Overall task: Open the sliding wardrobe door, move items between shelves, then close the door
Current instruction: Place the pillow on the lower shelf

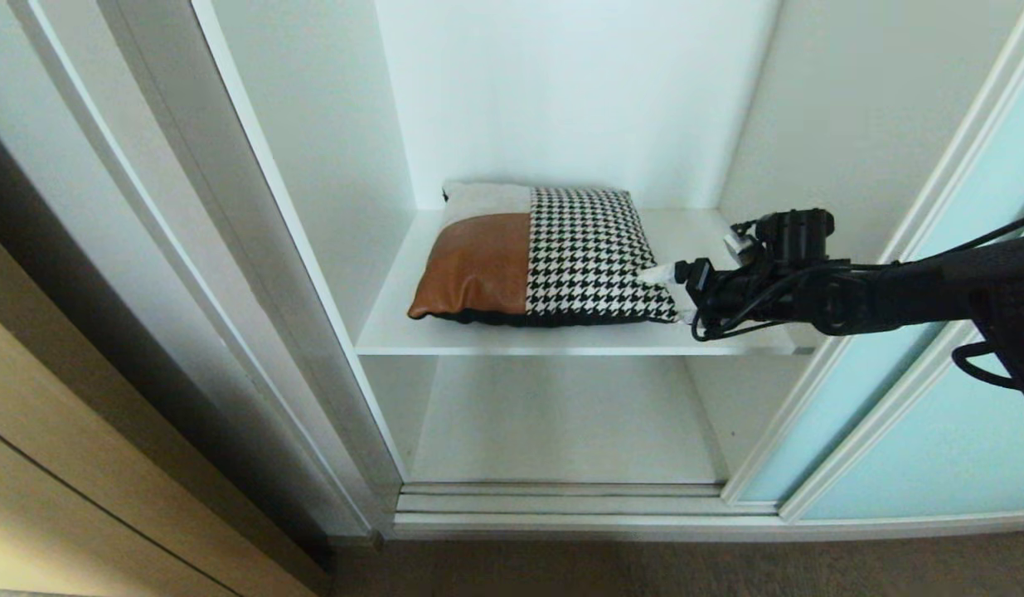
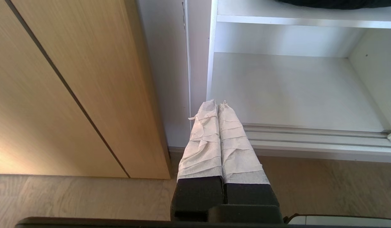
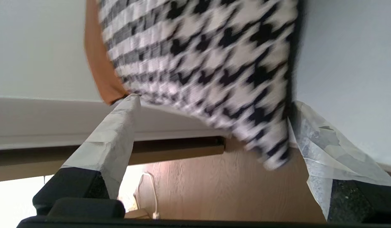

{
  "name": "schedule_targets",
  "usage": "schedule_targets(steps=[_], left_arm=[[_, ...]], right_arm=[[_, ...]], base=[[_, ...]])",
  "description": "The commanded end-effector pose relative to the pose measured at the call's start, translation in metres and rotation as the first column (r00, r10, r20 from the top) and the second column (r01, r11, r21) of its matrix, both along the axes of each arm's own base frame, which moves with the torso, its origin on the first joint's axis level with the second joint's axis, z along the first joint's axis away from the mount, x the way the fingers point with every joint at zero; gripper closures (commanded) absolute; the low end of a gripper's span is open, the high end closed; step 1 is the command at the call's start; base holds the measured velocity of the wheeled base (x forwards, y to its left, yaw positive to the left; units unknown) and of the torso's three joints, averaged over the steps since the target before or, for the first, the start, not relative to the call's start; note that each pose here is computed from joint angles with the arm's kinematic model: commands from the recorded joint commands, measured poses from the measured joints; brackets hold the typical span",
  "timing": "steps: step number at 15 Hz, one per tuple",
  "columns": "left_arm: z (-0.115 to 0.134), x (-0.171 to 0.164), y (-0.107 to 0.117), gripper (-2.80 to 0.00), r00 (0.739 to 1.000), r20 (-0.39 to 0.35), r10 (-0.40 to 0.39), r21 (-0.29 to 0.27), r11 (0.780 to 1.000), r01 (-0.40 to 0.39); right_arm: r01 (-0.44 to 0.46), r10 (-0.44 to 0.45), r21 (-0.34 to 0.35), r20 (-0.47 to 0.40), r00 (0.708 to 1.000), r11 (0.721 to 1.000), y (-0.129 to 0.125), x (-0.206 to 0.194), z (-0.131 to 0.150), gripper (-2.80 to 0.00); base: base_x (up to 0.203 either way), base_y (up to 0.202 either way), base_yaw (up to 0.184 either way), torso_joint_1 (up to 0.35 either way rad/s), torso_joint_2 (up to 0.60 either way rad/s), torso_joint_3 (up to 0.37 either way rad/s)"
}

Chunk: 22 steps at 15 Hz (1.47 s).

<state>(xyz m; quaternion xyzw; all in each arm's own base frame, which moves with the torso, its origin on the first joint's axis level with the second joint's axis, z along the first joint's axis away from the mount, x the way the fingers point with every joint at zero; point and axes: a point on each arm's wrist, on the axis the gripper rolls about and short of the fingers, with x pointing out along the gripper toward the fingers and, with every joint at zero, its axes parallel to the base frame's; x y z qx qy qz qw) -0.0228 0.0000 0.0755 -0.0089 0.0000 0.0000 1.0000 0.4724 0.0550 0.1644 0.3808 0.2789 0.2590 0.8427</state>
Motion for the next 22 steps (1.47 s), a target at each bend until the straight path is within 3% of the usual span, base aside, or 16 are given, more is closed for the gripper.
schedule_targets(steps=[1,11,12,15,22], left_arm=[[0.000,0.000,0.000,0.00,1.000,-0.003,0.000,-0.001,1.000,0.000],[0.000,0.000,0.000,0.00,1.000,-0.003,0.000,-0.001,1.000,0.000],[0.000,0.000,0.000,0.00,1.000,-0.003,0.000,-0.001,1.000,0.000],[0.000,0.000,0.000,0.00,1.000,-0.002,0.000,-0.001,1.000,0.000],[0.000,0.000,0.000,0.00,1.000,-0.003,0.000,-0.001,1.000,0.000]], right_arm=[[0.013,-0.013,0.003,-0.011,1.000,1.000,-0.009,0.009,-0.011,-2.80],[-0.047,0.046,0.032,0.041,0.998,0.998,-0.003,0.023,-0.022,-2.80],[-0.046,0.043,0.038,0.072,0.996,0.998,-0.003,0.025,-0.022,0.00],[-0.031,0.019,0.054,0.198,0.980,0.998,0.002,0.034,-0.033,0.00],[-0.025,0.016,0.059,0.155,0.988,0.998,0.003,0.033,-0.038,0.00]], base=[[0.000,0.000,0.000,0.000,0.00,0.000],[0.000,0.000,0.000,0.000,0.00,0.000],[0.000,0.000,0.000,0.000,0.00,0.000],[0.000,0.000,0.000,0.000,0.00,0.000],[0.000,0.000,0.000,0.000,0.00,0.000]])
